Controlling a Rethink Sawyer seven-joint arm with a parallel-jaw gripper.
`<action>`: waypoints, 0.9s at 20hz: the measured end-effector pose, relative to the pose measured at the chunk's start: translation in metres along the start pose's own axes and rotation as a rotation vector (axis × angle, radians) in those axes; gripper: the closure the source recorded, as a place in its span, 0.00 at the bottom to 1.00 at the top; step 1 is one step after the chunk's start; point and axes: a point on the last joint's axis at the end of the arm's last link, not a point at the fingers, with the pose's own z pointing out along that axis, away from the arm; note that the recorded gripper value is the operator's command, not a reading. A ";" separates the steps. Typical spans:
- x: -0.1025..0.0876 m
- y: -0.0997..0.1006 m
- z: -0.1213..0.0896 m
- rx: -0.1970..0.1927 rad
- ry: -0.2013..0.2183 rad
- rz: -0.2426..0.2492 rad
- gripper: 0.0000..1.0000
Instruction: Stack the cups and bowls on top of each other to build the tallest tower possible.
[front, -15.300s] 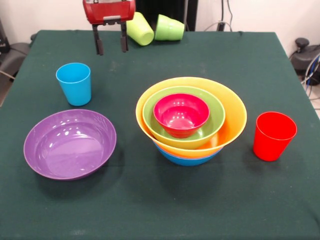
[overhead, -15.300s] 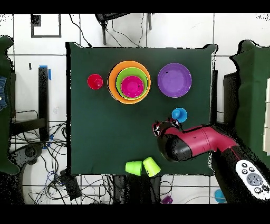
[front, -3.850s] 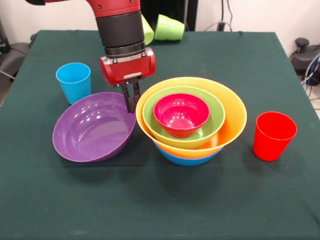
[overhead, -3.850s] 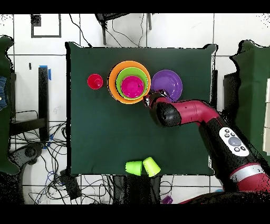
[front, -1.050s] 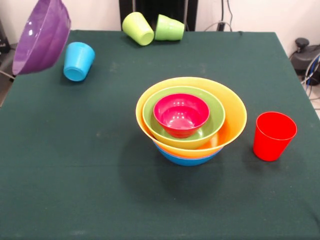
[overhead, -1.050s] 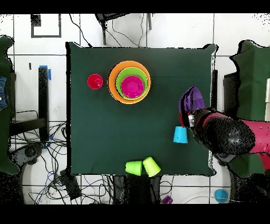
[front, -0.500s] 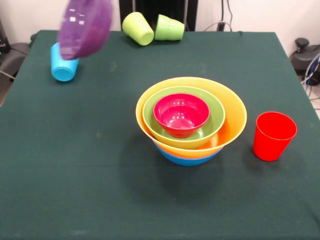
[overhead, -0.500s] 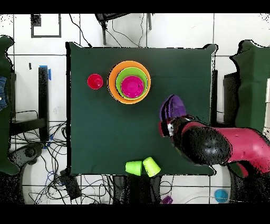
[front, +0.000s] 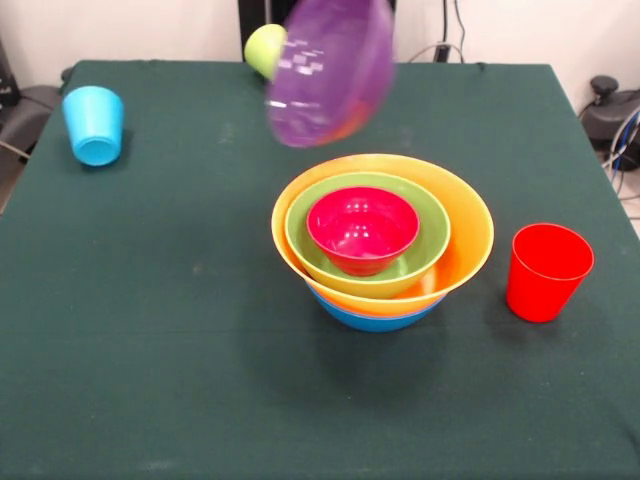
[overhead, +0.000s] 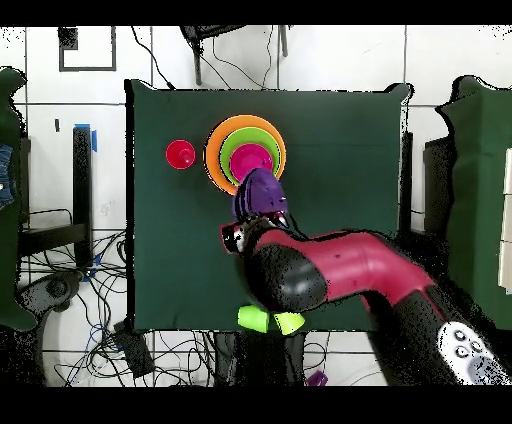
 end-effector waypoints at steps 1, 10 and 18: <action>-0.004 0.014 0.006 -0.009 -0.014 0.018 1.00; -0.008 0.071 0.038 -0.035 -0.055 0.149 1.00; 0.016 0.062 0.070 -0.016 -0.001 0.167 1.00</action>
